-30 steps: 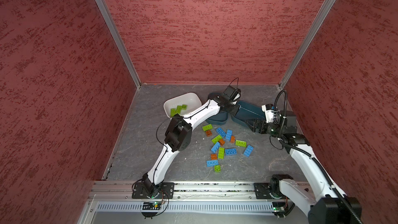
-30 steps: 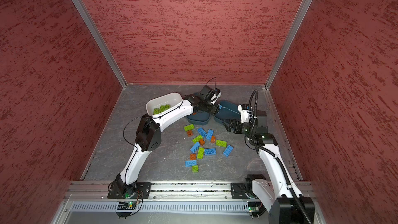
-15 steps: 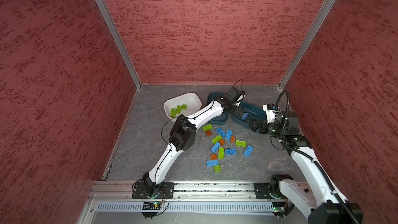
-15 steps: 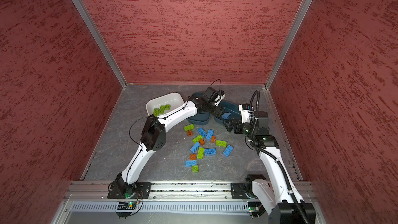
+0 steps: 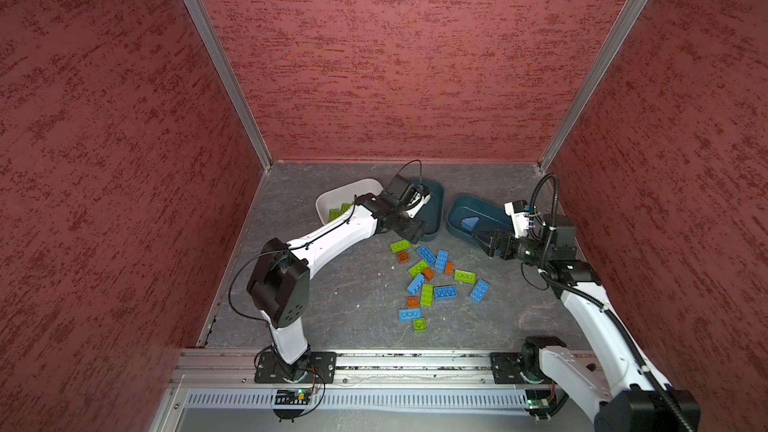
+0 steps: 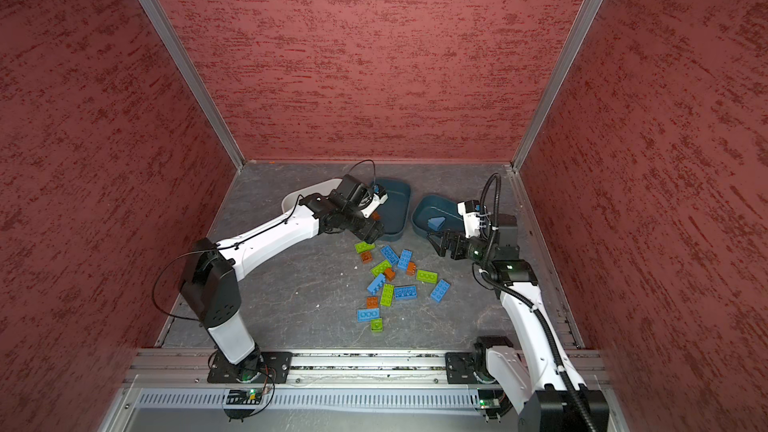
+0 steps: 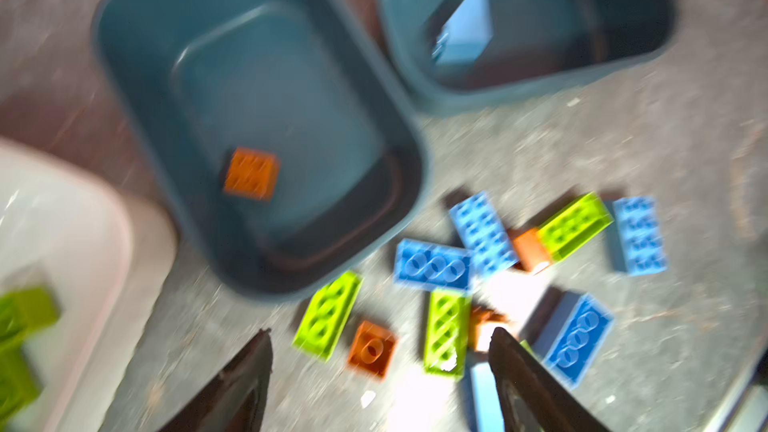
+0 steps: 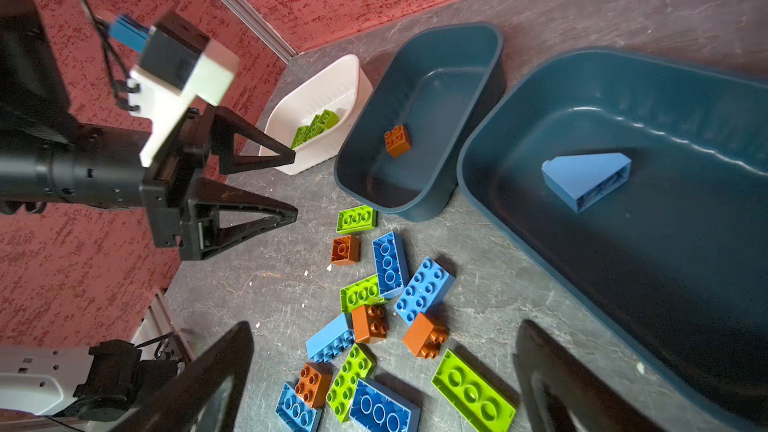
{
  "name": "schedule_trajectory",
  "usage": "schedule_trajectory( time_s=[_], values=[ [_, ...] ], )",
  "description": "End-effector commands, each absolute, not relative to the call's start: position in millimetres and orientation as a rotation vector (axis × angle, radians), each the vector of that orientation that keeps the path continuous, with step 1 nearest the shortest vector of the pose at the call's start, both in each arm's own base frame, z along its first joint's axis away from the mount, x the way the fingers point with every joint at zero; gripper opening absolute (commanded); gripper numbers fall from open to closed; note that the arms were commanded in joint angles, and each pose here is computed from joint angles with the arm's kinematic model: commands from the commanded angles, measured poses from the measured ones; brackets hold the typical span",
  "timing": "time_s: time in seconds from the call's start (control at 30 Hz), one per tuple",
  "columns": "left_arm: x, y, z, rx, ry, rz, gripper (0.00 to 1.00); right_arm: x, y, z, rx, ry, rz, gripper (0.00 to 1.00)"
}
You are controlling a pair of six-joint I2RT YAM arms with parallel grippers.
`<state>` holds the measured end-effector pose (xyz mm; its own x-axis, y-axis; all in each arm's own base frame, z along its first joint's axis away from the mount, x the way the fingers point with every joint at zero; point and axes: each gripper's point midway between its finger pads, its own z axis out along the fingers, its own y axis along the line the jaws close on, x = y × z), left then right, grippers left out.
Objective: Sort the legos into containers by color
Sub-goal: 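Return the left gripper to the pile and grasp a lime-green brick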
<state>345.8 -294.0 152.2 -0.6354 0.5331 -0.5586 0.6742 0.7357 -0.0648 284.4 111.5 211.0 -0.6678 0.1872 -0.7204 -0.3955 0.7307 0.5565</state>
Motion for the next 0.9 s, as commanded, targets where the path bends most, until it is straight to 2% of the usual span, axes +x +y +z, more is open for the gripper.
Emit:
schedule_trajectory(
  time_s=[0.0,0.27,0.67,0.87],
  values=[
    [347.7,-274.4,141.6,0.918,2.414,-0.329,0.82,283.1,115.6,212.7,-0.184,2.091,0.948,0.99],
    [357.3,-239.5,96.3,0.893,2.467,-0.27,0.79,282.7,116.4,210.1,-0.183,2.096,0.958,0.99],
    [379.1,-244.2,59.3,0.902,2.439,-0.206,0.66,280.2,117.1,210.2,-0.193,2.091,0.958,0.99],
    [370.5,-250.3,50.8,0.964,2.453,-0.244,0.65,280.6,117.6,209.1,-0.194,2.089,0.963,0.99]
  ],
)
